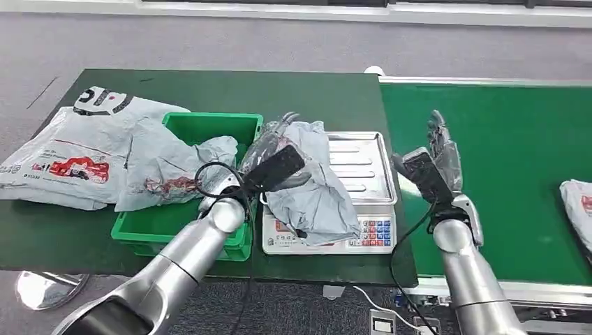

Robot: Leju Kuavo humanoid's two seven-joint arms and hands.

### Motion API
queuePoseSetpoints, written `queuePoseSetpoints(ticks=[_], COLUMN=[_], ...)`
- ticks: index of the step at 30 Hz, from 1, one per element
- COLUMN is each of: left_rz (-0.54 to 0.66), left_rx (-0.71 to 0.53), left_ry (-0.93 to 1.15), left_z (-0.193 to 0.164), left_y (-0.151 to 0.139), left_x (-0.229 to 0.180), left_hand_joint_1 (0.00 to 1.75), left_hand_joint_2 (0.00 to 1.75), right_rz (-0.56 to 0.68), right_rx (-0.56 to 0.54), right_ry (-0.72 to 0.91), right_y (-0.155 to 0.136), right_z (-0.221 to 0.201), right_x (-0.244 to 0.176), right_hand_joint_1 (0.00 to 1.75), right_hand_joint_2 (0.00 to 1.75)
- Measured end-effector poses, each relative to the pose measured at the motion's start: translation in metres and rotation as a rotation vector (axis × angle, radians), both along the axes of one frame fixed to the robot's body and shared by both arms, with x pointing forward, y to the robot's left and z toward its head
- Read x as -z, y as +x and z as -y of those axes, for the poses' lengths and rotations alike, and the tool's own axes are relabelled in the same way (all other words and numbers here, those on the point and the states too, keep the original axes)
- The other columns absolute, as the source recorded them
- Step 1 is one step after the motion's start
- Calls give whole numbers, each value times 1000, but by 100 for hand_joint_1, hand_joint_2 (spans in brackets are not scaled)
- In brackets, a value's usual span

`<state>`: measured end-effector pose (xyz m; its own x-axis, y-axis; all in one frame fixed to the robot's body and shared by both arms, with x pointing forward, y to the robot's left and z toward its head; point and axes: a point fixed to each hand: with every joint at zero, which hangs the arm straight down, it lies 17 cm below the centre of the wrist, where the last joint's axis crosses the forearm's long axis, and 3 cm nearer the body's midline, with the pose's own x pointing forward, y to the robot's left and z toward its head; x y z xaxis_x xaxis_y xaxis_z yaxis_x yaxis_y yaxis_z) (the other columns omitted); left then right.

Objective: Moved the parcel from conveyor to table for the left to box.

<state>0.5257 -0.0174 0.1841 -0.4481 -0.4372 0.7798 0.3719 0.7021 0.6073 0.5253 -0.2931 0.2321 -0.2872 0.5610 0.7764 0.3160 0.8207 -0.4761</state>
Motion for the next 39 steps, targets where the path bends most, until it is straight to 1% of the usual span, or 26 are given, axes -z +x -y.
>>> queuePoseSetpoints(ticks=[4, 6, 8, 10, 12, 15, 21, 22, 23, 24, 25, 28, 32, 36, 39], left_rz=[-5, 15, 123, 223, 220, 201, 210, 214, 214, 210, 200, 171, 198, 250, 319], left_rx=[33, 31, -14, 24, 91, 180, 235, 239, 244, 254, 267, 316, 342, 302, 247], left_ry=[56, 138, 338, 491, 557, 637, 695, 702, 709, 719, 729, 761, 769, 739, 683], left_z=[14, 19, 21, 31, 39, 48, 50, 51, 51, 52, 53, 54, 58, 62, 66], left_y=[-9, -12, -18, -40, -59, -78, -89, -90, -90, -91, -93, -98, -94, -84, -74], left_x=[11, 21, 43, 73, 100, 125, 140, 140, 141, 143, 146, 154, 144, 125, 100], left_hand_joint_1=[0, 0, 0, 0, 0, 0, 0, 7, 24, 89, 175, 175, 175, 175, 175], left_hand_joint_2=[175, 175, 175, 175, 175, 175, 175, 175, 175, 175, 175, 175, 175, 175, 175], right_rz=[-13, -22, -39, -53, -66, -87, -109, -111, -113, -115, -117, -116, -114, -108, -105], right_rx=[81, 112, 109, 119, 123, 128, 138, 136, 135, 133, 131, 127, 120, 126, 120], right_ry=[-15, 6, 55, 80, 83, 83, 84, 83, 83, 83, 85, 86, 86, 88, 77], right_y=[5, 11, 9, 4, 1, -3, -8, -10, -11, -12, -13, -14, -13, -16, -18], right_z=[27, 44, 64, 84, 92, 98, 106, 105, 105, 105, 105, 105, 104, 107, 105], right_x=[-1, 0, 8, 16, 23, 32, 40, 42, 43, 43, 44, 43, 41, 38, 37], right_hand_joint_1=[0, 0, 0, 0, 0, 0, 0, 0, 0, 0, 0, 0, 0, 0, 0], right_hand_joint_2=[175, 175, 175, 175, 175, 175, 175, 175, 175, 175, 175, 175, 175, 175, 175])
